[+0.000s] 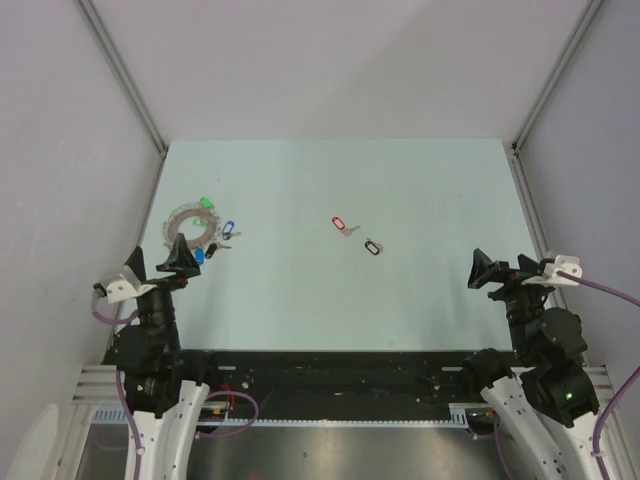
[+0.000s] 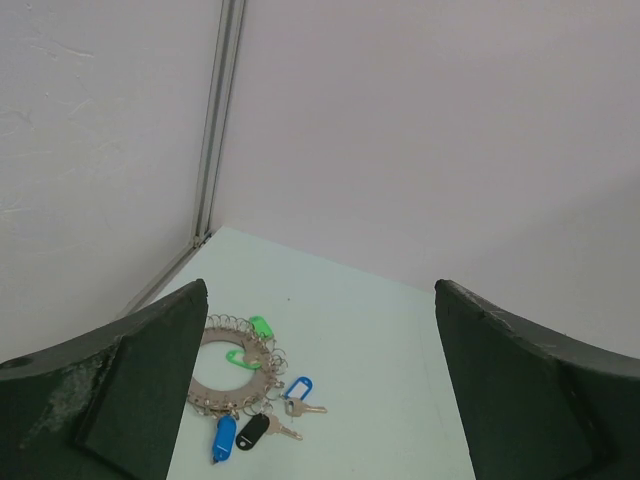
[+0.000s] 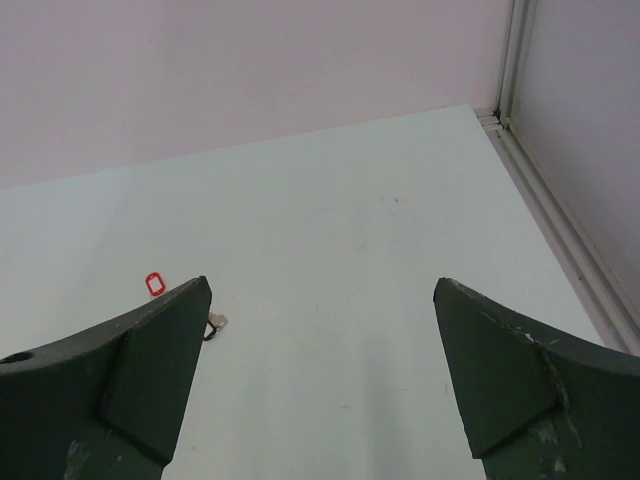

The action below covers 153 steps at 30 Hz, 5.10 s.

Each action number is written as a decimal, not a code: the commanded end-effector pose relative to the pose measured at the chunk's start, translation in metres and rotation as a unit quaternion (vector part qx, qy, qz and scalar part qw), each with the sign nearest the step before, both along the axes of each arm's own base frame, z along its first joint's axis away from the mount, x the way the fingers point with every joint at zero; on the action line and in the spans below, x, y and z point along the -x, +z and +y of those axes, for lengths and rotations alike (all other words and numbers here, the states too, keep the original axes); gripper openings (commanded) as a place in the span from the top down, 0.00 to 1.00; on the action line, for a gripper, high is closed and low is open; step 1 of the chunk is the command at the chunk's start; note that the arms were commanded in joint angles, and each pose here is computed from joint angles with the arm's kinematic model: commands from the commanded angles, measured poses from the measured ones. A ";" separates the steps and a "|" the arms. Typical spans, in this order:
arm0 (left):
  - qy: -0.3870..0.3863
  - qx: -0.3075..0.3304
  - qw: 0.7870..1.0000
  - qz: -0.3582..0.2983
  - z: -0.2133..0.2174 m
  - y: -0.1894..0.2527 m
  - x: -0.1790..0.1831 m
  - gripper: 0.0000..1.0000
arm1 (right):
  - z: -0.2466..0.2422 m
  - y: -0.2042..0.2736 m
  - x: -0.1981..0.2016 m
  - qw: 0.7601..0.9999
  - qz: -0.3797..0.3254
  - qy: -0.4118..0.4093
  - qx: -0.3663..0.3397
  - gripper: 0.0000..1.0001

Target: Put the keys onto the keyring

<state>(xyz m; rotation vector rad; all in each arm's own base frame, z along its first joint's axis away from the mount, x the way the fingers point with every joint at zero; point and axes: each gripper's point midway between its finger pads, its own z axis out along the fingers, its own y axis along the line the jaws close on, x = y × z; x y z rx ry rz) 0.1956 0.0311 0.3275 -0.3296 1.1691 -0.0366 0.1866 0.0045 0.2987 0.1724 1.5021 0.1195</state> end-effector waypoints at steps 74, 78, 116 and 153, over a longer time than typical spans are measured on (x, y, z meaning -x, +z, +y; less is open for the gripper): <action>-0.177 0.004 0.689 0.703 -0.094 -0.286 -0.167 0.42 | 0.008 0.013 0.013 0.998 -0.040 0.040 -0.007 0.00; -0.141 0.069 0.768 0.621 -0.093 -0.246 -0.181 0.31 | 0.009 0.013 0.012 0.998 -0.040 0.040 -0.007 0.00; -0.034 0.274 0.800 0.532 -0.074 -0.285 -0.184 0.97 | 0.011 0.012 0.010 0.998 -0.038 0.043 -0.003 0.00; -0.497 -0.218 0.737 0.404 -0.278 -0.142 -0.091 1.00 | 0.197 -0.054 -0.027 0.885 0.173 0.433 -0.016 0.00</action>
